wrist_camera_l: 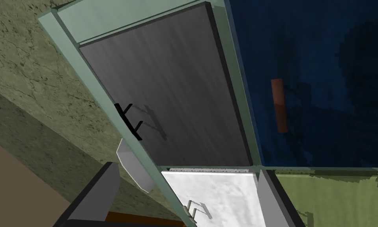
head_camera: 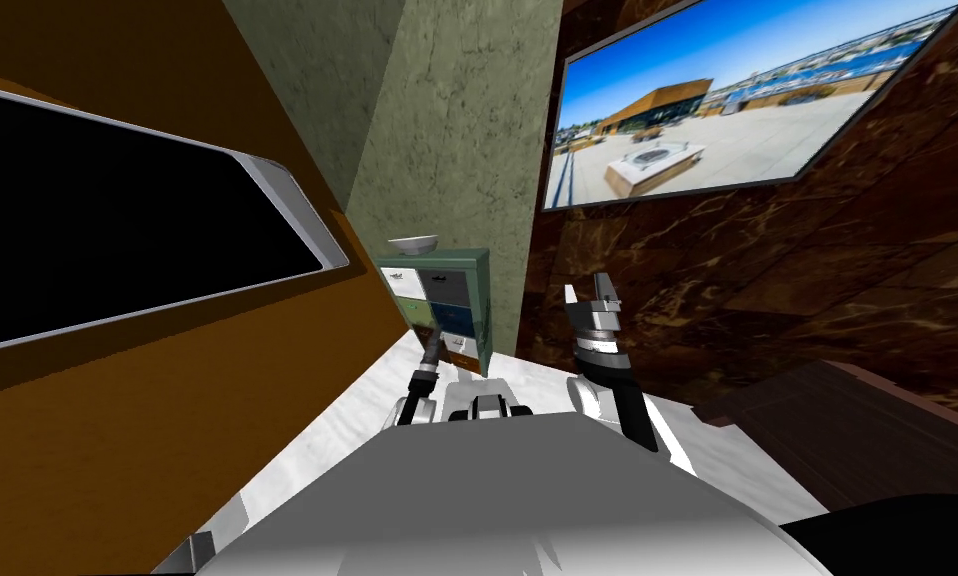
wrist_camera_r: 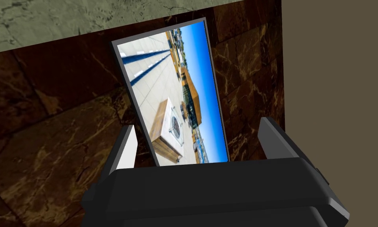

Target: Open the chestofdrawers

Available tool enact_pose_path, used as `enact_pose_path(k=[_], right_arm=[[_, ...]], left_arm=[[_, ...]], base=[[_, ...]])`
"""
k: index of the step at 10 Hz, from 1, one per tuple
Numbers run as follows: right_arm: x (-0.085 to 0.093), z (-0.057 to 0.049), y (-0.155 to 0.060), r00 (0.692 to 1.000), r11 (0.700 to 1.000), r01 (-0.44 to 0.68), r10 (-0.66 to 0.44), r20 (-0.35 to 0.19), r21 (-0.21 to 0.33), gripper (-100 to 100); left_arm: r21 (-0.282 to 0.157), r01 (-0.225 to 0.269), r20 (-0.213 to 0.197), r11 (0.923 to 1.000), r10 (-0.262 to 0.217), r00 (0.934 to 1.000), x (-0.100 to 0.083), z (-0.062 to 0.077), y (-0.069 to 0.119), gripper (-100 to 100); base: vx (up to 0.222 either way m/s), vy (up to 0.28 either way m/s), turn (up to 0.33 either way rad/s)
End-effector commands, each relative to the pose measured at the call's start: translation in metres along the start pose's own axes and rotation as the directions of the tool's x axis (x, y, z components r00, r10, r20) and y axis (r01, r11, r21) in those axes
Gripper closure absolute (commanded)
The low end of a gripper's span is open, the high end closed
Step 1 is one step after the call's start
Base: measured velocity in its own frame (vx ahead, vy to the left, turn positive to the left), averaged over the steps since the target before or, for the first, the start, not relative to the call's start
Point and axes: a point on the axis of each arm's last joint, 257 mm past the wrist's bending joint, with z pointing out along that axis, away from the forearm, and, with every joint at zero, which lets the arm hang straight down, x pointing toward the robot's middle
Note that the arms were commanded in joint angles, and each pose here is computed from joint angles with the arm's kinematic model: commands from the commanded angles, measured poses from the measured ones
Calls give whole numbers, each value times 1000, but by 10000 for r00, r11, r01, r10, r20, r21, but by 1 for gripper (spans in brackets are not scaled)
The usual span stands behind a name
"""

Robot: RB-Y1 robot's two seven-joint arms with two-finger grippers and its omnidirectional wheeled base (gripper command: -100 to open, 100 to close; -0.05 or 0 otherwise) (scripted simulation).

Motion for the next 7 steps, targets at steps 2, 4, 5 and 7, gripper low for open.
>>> enact_pose_path(k=[2, 4, 5, 7], right_arm=[[0, 0, 0, 10000, 10000, 0, 0, 0, 0, 0], [0, 0, 0, 10000, 10000, 0, 0, 0, 0, 0], [0, 0, 0, 10000, 10000, 0, 0, 0, 0, 0], [0, 0, 0, 10000, 10000, 0, 0, 0, 0, 0]], left_arm=[[-514, -19, -327, 9987, 2, 9995, 14, -2, 28, -100], [-779, -69, -511, 9969, 29, 9987, 20, -3, 42, -100], [-1015, -120, -672, 9948, 52, 9977, 25, -4, 55, -100], [-1116, -140, -739, 9937, 57, 9973, 27, -5, 61, -100]], base=[[122, 17, -57], [112, 14, -52], [148, 30, -86], [92, 12, -24]])
